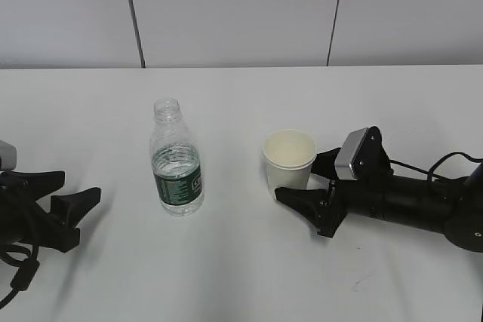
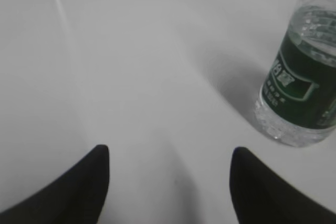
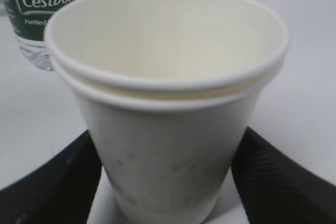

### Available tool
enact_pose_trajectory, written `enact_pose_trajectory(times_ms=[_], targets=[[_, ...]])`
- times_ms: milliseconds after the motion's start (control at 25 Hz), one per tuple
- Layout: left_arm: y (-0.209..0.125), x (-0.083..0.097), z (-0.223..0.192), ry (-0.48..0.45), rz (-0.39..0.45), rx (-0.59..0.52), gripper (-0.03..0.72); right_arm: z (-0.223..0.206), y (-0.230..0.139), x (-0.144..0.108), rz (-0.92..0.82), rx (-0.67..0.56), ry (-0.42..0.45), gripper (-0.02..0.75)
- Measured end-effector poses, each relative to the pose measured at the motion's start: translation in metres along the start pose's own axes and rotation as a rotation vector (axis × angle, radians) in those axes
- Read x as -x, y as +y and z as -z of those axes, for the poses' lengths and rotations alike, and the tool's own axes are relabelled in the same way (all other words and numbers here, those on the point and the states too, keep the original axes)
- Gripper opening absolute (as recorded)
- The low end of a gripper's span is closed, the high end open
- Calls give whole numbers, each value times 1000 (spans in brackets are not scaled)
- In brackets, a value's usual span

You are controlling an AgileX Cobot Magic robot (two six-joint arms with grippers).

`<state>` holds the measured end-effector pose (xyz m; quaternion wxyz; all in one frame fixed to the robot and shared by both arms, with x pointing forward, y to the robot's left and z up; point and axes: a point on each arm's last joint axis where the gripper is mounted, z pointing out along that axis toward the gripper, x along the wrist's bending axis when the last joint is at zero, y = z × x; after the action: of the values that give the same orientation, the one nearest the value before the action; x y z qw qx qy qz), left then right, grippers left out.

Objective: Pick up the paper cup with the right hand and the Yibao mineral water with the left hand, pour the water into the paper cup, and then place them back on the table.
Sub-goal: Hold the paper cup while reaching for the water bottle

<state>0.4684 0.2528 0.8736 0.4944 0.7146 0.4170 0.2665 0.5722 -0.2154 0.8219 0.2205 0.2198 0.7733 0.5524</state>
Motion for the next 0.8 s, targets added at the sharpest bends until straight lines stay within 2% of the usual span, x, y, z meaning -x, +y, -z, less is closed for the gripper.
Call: enact_pose_trajectory(times_ms=[160, 400, 600, 800], targets=[[0, 0, 0, -1, 0, 0, 449, 0, 0, 0, 1, 0, 4, 589], [3, 0, -3, -25, -19, 12, 449, 0, -1, -1, -1, -1, 6, 509], [4, 0, -3, -28, -23, 15, 449, 0, 0, 0, -1, 2, 7, 479], [6, 5, -6, -98, -64, 21, 465, 0, 0, 0, -1, 2, 7, 478]])
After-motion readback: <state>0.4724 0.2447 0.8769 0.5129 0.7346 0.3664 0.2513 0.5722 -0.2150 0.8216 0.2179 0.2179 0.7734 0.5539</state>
